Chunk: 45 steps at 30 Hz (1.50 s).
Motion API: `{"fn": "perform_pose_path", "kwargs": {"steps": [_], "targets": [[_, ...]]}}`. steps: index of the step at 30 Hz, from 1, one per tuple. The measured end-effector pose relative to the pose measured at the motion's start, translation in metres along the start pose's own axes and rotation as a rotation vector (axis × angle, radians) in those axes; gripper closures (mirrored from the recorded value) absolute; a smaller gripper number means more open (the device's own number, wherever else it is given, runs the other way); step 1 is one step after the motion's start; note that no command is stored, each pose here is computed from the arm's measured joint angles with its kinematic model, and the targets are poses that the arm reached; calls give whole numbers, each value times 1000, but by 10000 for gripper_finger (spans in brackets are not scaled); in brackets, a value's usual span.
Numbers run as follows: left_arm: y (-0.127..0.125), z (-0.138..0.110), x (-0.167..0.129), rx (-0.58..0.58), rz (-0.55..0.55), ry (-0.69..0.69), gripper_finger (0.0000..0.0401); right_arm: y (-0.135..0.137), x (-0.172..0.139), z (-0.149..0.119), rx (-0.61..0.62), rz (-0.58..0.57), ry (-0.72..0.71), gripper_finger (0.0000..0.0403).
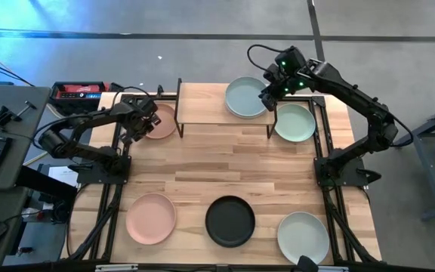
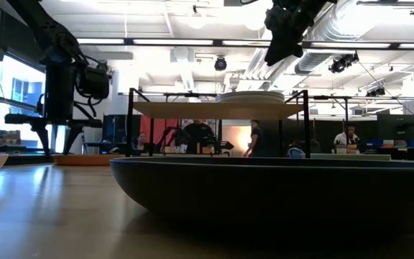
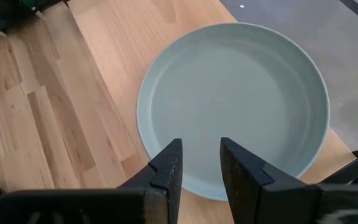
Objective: Place and stack plates onto a shelf
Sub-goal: Stack the light orange plate on top of the other blue plate on the shelf
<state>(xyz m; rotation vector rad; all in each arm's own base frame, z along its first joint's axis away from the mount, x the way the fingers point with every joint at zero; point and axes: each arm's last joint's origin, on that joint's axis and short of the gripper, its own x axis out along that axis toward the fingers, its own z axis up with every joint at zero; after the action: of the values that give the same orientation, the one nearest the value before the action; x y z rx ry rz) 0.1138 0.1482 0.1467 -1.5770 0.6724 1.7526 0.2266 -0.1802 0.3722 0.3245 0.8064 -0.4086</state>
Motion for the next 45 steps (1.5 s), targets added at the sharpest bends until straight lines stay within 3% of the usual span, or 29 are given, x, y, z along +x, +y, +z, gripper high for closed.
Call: {"fn": "perform_pose_path", "kwargs": {"steps": [9,21,31,45], "targets": [[-11,-8,14,41,18,18,302,0,0,-1,-20,1,7,316],[-11,-10,12,53,5,-1,392,0,0,-1,-38,8,10,316],[-7,-11,5,42,-20,35,399,1,0,-4,-57,12,43,316],[16,-7,-34,-70,-130,-65,401,1,0,-4,-86,12,42,316]]}}
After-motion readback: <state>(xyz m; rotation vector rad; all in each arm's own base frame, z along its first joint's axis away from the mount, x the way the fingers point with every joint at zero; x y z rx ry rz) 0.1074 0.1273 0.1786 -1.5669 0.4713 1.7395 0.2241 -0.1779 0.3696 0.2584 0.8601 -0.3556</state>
